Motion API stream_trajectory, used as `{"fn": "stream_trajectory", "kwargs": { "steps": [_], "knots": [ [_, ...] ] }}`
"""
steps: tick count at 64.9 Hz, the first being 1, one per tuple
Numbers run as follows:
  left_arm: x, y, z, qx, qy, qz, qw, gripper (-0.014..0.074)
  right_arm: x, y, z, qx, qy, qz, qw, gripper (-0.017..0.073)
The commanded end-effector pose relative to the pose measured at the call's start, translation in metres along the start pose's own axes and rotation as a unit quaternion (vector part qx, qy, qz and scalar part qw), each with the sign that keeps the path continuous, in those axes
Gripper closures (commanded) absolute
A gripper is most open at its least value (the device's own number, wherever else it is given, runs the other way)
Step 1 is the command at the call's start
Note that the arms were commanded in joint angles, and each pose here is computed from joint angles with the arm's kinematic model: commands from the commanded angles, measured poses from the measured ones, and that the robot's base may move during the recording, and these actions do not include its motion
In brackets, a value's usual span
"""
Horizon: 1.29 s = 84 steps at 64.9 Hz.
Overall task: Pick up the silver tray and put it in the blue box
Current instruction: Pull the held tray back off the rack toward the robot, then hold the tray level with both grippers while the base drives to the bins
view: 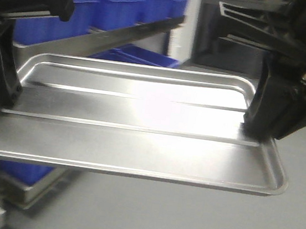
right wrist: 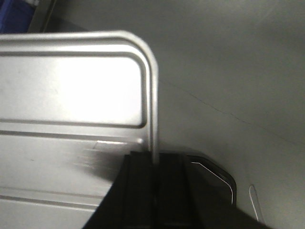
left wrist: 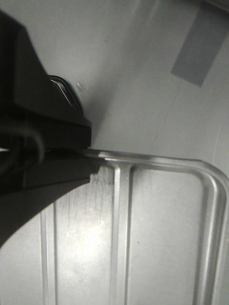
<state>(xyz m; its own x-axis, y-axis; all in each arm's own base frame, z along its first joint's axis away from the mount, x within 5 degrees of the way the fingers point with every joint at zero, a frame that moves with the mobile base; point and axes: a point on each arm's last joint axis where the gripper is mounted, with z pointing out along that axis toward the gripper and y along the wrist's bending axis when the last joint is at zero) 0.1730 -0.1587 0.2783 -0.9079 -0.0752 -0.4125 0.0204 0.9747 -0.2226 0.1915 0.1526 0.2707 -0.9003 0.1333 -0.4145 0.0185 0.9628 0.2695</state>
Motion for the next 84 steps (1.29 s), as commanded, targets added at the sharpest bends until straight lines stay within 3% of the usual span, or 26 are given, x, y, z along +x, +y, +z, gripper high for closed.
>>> {"fn": "stream_trajectory", "kwargs": {
  "steps": [1,84],
  "knots": [
    [-0.0051,-0.0006,-0.0119,0.009,-0.025,-0.001,1.0,0.0698,-0.0066,-0.0002,-0.0129,-0.006,-0.03,-0.013,0.999,0.051],
    [-0.0051,-0.0006,-0.0119,0.009,-0.025,-0.001,1.0,0.0698,-0.0066,-0.0002,-0.0129,-0.006,-0.029,-0.013,0.999,0.051]
  ]
}}
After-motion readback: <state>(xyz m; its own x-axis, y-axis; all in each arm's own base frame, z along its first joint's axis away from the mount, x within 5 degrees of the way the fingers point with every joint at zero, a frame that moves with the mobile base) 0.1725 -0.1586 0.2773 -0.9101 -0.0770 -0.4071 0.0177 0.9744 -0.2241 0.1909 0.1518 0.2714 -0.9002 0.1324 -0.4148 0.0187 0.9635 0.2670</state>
